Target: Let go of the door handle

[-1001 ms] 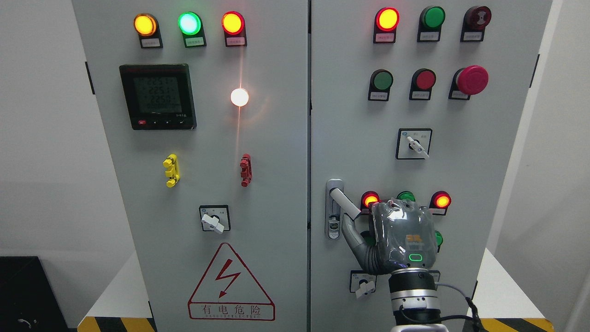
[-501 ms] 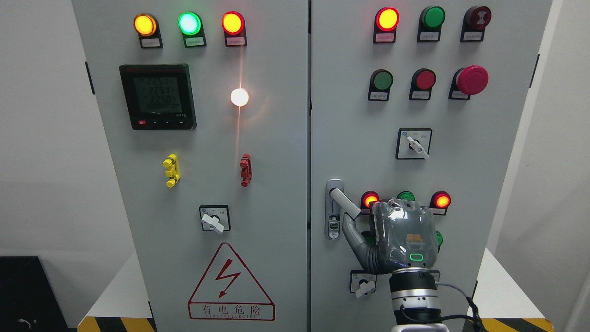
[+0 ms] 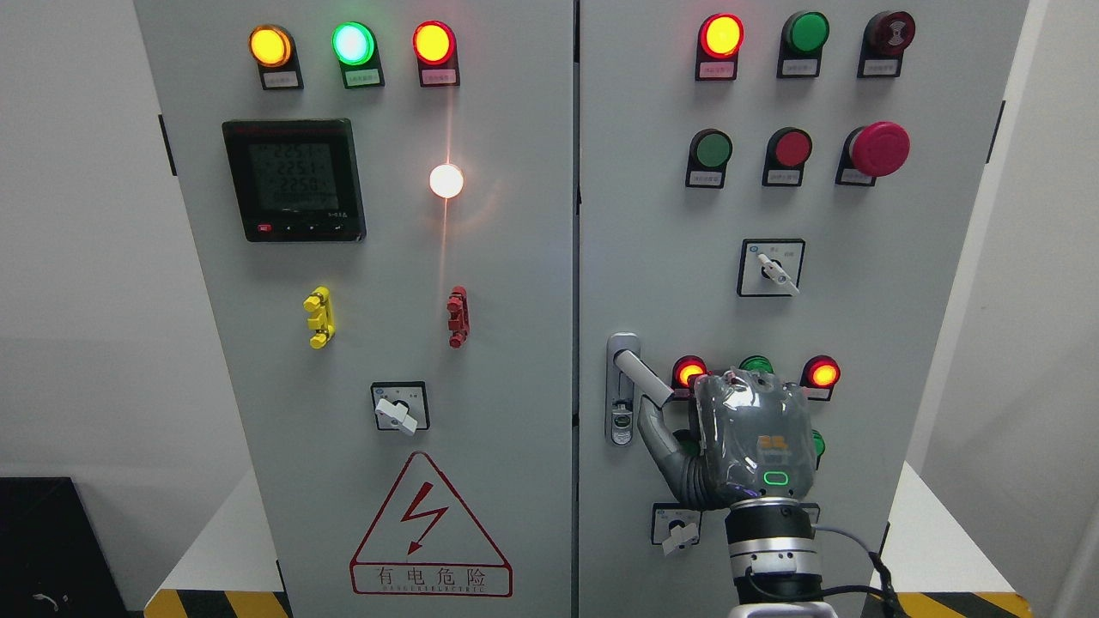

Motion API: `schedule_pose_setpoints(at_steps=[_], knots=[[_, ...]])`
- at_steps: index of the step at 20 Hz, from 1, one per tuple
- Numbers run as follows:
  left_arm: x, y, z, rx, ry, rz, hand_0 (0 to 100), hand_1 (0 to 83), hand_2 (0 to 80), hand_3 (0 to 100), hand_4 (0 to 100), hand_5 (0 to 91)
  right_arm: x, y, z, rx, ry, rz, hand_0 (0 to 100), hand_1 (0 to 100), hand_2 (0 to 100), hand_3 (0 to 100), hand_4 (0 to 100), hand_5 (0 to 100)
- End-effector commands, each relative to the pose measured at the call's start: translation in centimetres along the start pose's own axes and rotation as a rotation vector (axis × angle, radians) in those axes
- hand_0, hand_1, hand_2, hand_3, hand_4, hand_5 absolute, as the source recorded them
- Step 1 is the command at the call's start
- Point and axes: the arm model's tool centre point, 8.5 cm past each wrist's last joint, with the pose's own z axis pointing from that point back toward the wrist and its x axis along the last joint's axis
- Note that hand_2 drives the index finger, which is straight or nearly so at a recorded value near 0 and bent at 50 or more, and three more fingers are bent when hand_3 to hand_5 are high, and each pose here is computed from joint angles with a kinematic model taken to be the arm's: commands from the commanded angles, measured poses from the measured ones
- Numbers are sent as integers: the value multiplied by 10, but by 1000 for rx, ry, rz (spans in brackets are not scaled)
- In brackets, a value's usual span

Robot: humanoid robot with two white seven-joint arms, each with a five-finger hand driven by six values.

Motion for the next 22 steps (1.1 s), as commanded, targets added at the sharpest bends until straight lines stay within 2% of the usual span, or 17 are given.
schedule_pose_setpoints(at_steps=[1,22], knots=[[-11,0,1,-1,17,2,120,556,0,0,0,0,0,-1,-1,-2,0,0,538,235,938,1000,938,924],[-12,0,1,0,19,3,120,556,0,0,0,0,-5,-3,-1,-10,12,-2,540,229,937,1000,937,925]])
